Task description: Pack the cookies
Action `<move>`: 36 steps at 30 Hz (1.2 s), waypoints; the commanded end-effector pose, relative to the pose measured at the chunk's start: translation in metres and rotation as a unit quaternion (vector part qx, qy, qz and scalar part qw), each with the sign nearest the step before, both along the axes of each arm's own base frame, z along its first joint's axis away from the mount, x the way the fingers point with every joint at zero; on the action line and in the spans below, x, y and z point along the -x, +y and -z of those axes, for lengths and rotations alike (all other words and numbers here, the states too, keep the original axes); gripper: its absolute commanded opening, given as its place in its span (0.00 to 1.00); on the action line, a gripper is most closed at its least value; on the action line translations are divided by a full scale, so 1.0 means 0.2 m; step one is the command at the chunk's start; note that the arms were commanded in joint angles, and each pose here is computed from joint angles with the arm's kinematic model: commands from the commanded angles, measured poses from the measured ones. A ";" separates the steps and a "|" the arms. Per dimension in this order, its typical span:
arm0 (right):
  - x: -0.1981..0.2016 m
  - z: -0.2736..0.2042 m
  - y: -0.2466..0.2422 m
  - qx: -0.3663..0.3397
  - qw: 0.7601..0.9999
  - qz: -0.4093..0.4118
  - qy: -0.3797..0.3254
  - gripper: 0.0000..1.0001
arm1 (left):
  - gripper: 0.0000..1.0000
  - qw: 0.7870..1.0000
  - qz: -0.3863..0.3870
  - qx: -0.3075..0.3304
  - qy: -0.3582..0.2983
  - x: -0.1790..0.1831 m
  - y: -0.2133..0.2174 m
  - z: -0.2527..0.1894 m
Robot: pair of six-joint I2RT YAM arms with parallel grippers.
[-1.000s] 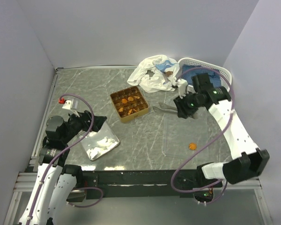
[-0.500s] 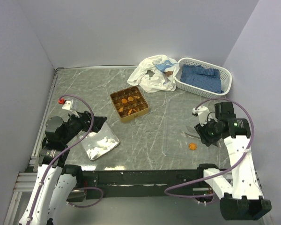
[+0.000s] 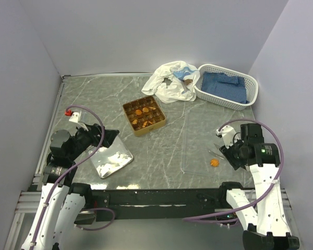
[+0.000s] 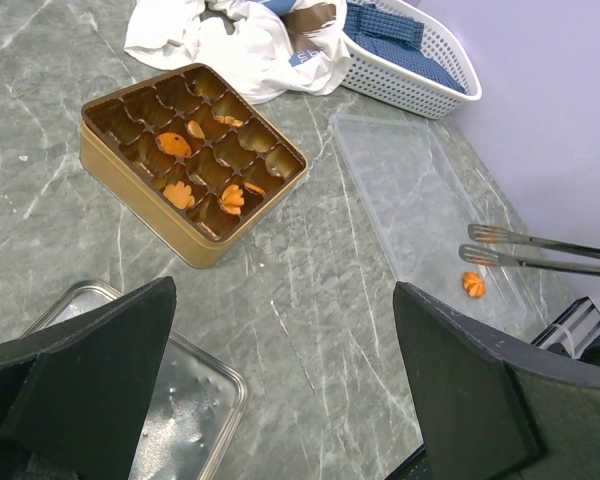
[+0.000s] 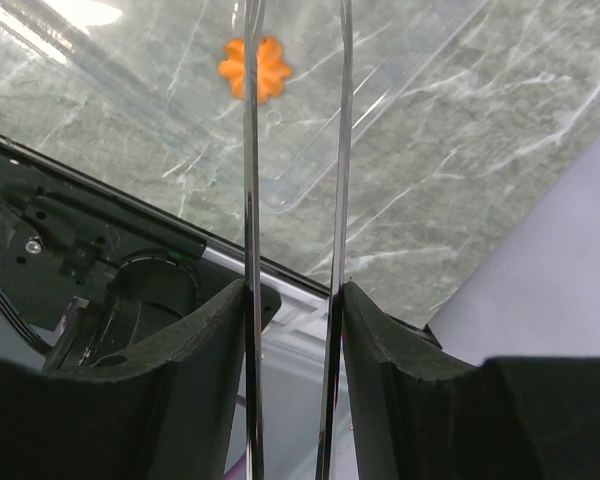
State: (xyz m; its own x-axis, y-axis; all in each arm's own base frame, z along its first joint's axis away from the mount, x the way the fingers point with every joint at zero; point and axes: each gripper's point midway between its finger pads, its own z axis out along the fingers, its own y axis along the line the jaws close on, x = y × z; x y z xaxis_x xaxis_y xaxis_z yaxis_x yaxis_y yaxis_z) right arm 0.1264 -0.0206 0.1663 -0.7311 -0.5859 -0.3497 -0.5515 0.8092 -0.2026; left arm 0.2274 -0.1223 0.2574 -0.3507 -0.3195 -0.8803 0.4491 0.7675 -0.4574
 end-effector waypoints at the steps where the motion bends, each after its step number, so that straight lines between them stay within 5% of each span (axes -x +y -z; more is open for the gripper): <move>1: 0.14 0.06 0.01 -0.003 0.999 -0.007 0.052 0.48 | 0.96 1.000 0.008 0.000 -0.027 0.00 -0.01 -0.05; 15: 0.18 0.12 0.01 -0.005 0.998 -0.006 0.058 0.48 | 0.96 1.000 0.010 0.001 -0.025 0.00 -0.01 -0.05; 22: -0.02 -0.03 0.10 -0.049 0.998 -0.032 -0.009 0.47 | 0.96 1.000 0.020 0.003 -0.022 0.00 -0.03 -0.04; 29: -0.25 -0.18 0.20 -0.091 0.988 -0.110 -0.058 0.46 | 0.97 0.998 0.057 0.014 -0.012 0.01 -0.08 -0.02; 36: -0.35 -0.29 0.28 -0.092 0.960 -0.252 -0.084 0.46 | 0.99 0.979 0.195 0.017 0.050 0.16 -0.43 0.07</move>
